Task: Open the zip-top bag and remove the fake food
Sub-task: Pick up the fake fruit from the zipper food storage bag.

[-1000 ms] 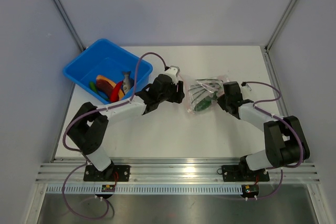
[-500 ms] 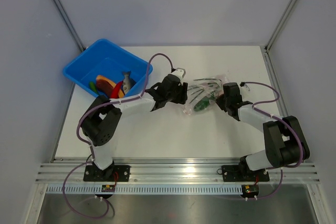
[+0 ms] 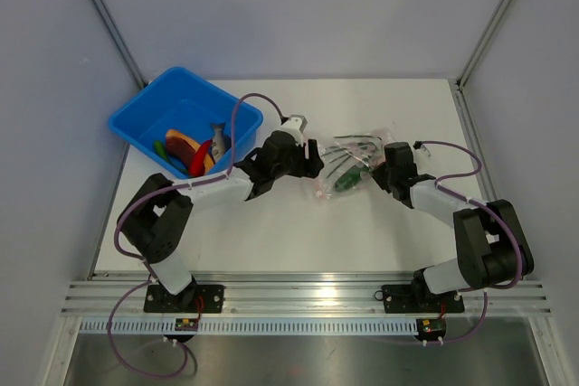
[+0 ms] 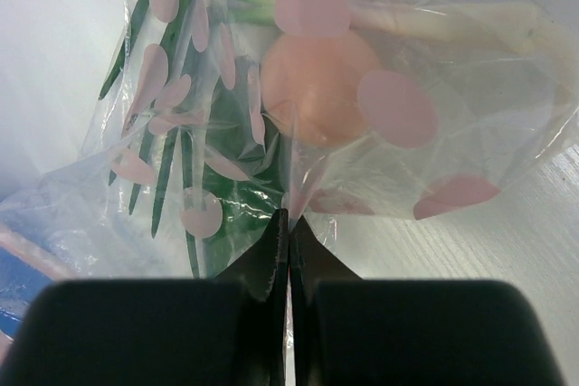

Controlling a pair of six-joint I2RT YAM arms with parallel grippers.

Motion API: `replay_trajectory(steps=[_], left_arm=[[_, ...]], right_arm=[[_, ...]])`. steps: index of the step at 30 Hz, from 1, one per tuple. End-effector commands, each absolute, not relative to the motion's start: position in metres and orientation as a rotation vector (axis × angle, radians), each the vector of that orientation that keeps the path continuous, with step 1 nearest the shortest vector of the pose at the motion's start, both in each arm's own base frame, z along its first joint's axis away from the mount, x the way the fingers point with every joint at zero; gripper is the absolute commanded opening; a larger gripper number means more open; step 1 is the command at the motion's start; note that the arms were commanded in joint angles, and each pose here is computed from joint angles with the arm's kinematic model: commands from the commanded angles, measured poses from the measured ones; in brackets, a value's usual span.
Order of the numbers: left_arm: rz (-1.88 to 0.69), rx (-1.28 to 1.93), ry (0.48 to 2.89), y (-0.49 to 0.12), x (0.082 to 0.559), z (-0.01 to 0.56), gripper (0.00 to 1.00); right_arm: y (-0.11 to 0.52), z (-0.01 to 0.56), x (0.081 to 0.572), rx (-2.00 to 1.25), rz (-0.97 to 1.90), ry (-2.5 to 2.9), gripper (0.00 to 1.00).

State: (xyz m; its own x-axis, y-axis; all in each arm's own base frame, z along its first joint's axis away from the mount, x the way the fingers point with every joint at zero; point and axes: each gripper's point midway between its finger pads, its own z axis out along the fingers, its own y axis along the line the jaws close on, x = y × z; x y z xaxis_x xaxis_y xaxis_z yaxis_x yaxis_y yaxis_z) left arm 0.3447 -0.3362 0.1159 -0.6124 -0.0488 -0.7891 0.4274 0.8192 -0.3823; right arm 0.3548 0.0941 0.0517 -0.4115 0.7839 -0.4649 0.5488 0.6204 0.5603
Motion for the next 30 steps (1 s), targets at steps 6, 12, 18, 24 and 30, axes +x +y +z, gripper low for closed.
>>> replay_trajectory(steps=[6,12,18,24,30], left_arm=[[-0.817,0.27,2.07,-0.357,0.352,0.129,0.73],[-0.838,0.304,2.13,-0.368,0.351,0.11,0.5],[-0.898,0.325,2.087,-0.368,0.349,0.12,0.01],[-1.066,0.316,1.949,-0.366,0.336,0.151,0.0],[-1.249,0.301,1.879,-0.369,0.326,0.166,0.0]], right_arm=[[0.103,0.065,0.364,0.995,0.468,2.095,0.0],[0.103,0.066,0.364,0.995,0.476,2.092,0.0],[0.104,0.066,0.364,0.996,0.48,2.093,0.0],[0.108,0.059,0.365,1.003,0.486,2.121,0.0],[0.105,0.059,0.364,1.006,0.47,2.117,0.0]])
